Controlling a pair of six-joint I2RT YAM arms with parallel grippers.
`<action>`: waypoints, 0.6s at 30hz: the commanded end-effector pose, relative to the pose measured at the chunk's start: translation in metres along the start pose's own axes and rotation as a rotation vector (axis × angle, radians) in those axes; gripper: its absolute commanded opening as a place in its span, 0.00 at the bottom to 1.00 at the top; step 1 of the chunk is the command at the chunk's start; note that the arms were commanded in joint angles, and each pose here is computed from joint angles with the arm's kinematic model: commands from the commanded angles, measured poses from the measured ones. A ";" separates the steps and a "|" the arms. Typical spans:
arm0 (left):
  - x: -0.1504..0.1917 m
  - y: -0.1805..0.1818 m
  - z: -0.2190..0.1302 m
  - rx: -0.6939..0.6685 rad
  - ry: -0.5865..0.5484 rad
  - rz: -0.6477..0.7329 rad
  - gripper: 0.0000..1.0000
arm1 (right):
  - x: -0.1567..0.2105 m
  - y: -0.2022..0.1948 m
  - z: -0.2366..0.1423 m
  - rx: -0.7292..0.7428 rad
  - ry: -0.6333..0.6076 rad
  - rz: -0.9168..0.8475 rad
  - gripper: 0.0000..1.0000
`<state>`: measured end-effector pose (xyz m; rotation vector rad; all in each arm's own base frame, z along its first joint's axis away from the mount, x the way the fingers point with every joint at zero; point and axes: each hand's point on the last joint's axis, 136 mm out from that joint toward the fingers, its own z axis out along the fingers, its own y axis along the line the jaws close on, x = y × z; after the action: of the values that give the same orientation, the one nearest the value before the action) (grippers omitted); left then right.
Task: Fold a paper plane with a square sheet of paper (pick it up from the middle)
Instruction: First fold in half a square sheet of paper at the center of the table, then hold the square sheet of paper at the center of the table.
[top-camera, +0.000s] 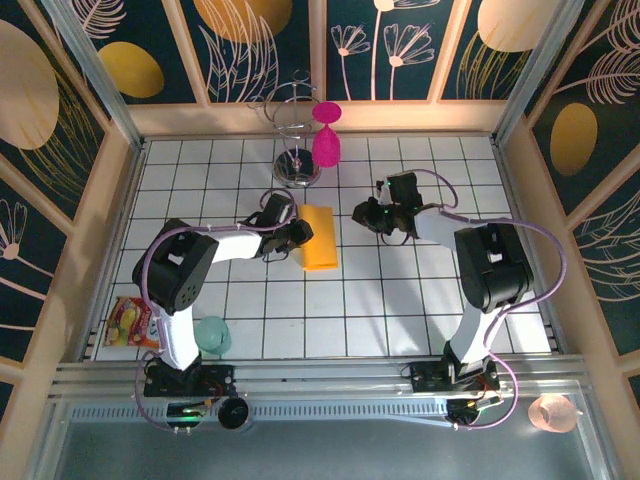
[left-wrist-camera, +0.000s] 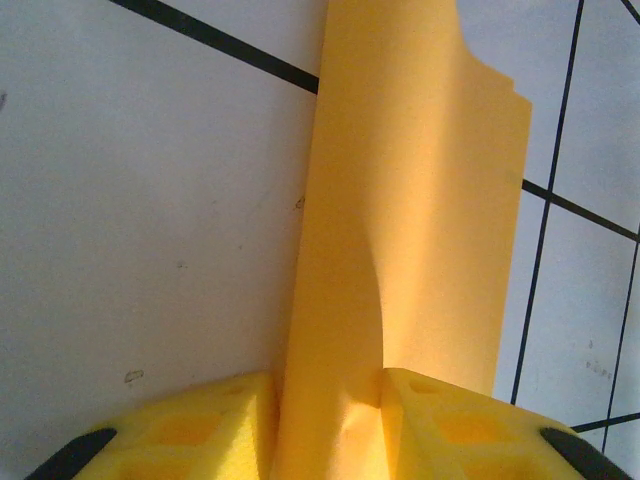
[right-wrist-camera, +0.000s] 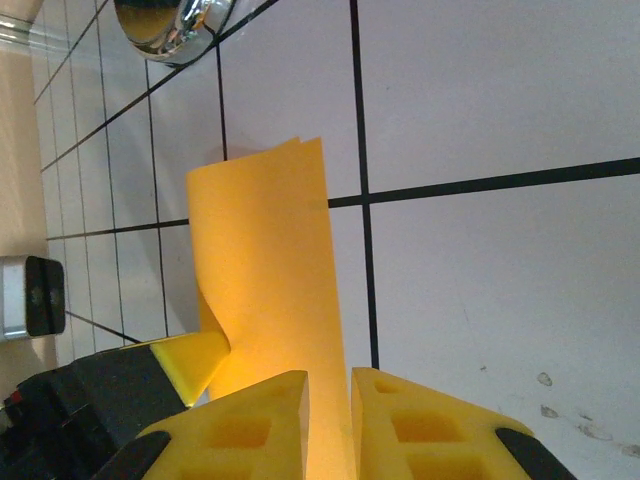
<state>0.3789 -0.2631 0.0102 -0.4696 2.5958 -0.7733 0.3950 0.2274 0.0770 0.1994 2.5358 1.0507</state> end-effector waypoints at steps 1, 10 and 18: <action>0.076 0.120 0.031 -0.372 0.211 -0.004 0.35 | 0.001 0.005 0.005 -0.003 0.022 -0.031 0.19; 0.077 0.131 0.038 -0.475 0.203 0.065 0.34 | 0.003 0.005 0.008 0.007 0.025 -0.021 0.18; 0.080 0.136 0.043 -0.506 0.222 0.117 0.36 | 0.005 0.007 0.011 0.011 0.035 -0.027 0.18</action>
<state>0.3792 -0.2634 0.0026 -0.3984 2.6527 -0.5278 0.3913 0.2345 0.0712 0.1858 2.5669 1.0488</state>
